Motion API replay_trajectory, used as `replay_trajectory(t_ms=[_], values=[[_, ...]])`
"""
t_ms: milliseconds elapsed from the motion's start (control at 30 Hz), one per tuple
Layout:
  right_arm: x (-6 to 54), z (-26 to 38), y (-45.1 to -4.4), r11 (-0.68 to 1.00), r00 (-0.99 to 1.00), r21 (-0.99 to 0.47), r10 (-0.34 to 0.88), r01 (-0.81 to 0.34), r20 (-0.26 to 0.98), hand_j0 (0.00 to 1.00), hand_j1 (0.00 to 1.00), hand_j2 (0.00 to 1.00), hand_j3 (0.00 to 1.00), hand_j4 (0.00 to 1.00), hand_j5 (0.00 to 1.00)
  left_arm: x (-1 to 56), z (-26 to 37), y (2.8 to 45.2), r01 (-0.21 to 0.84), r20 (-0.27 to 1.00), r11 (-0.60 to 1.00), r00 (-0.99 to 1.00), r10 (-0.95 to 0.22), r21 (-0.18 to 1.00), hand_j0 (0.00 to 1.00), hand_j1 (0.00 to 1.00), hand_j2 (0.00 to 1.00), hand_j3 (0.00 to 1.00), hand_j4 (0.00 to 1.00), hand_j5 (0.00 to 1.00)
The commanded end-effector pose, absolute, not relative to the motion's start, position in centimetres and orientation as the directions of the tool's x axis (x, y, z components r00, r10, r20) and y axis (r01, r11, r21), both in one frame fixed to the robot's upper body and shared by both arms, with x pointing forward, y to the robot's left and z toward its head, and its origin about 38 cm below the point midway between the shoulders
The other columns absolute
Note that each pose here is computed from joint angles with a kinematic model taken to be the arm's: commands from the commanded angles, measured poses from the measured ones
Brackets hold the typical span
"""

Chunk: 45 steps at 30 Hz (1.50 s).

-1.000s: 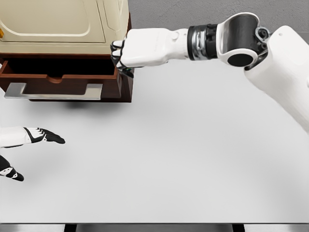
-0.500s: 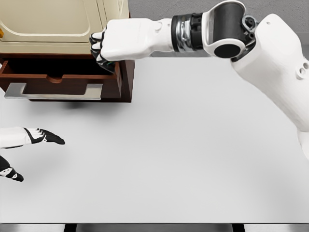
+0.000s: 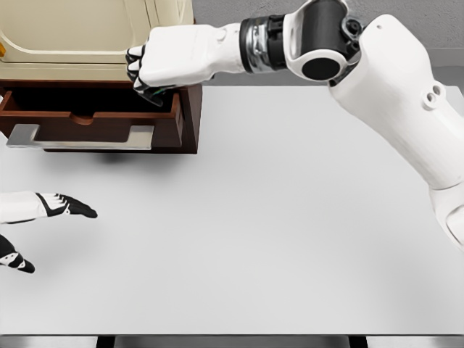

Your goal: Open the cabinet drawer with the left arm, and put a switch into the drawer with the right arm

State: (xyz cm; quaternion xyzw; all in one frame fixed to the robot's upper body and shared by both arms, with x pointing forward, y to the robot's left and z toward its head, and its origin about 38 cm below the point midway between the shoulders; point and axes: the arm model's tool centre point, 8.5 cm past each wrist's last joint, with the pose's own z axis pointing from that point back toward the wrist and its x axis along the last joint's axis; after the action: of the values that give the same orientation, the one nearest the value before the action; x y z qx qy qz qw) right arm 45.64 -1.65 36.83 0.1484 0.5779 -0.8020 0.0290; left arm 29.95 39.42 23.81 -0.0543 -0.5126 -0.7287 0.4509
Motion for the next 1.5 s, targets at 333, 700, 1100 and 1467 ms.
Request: replay_trajectory(t_ms=[333, 700, 1100, 1467], values=[[46.3, 36.3, -0.3, -0.344, -0.961, -0.920, 0.127, 0.190, -0.246, 0.31, 0.31, 0.31, 0.31, 0.31, 0.31, 29.9, 23.7, 39.4, 0.719, 0.549, -0.062, -0.580, -0.602, 0.692, 1.00, 1.00, 1.00, 1.00, 1.00, 1.00], [46.7, 36.2, 0.0, -0.358, -0.960, -0.915, 0.134, 0.184, -0.246, 0.31, 0.31, 0.31, 0.31, 0.31, 0.31, 29.8, 23.6, 39.5, 0.721, 0.549, -0.063, -0.579, -0.603, 0.690, 1.00, 1.00, 1.00, 1.00, 1.00, 1.00], [47.1, 36.2, 0.6, -0.362, -0.961, -0.915, 0.138, 0.177, -0.240, 0.33, 0.33, 0.33, 0.33, 0.33, 0.33, 29.8, 23.4, 39.5, 0.721, 0.544, -0.073, -0.581, -0.606, 0.689, 1.00, 1.00, 1.00, 1.00, 1.00, 1.00], [46.8, 36.3, 0.8, -0.375, -0.953, -0.903, 0.131, 0.208, -0.274, 1.00, 1.00, 1.00, 1.00, 1.00, 1.00, 29.8, 23.5, 39.5, 0.719, 0.541, -0.076, -0.583, -0.606, 0.690, 1.00, 1.00, 1.00, 1.00, 1.00, 1.00]])
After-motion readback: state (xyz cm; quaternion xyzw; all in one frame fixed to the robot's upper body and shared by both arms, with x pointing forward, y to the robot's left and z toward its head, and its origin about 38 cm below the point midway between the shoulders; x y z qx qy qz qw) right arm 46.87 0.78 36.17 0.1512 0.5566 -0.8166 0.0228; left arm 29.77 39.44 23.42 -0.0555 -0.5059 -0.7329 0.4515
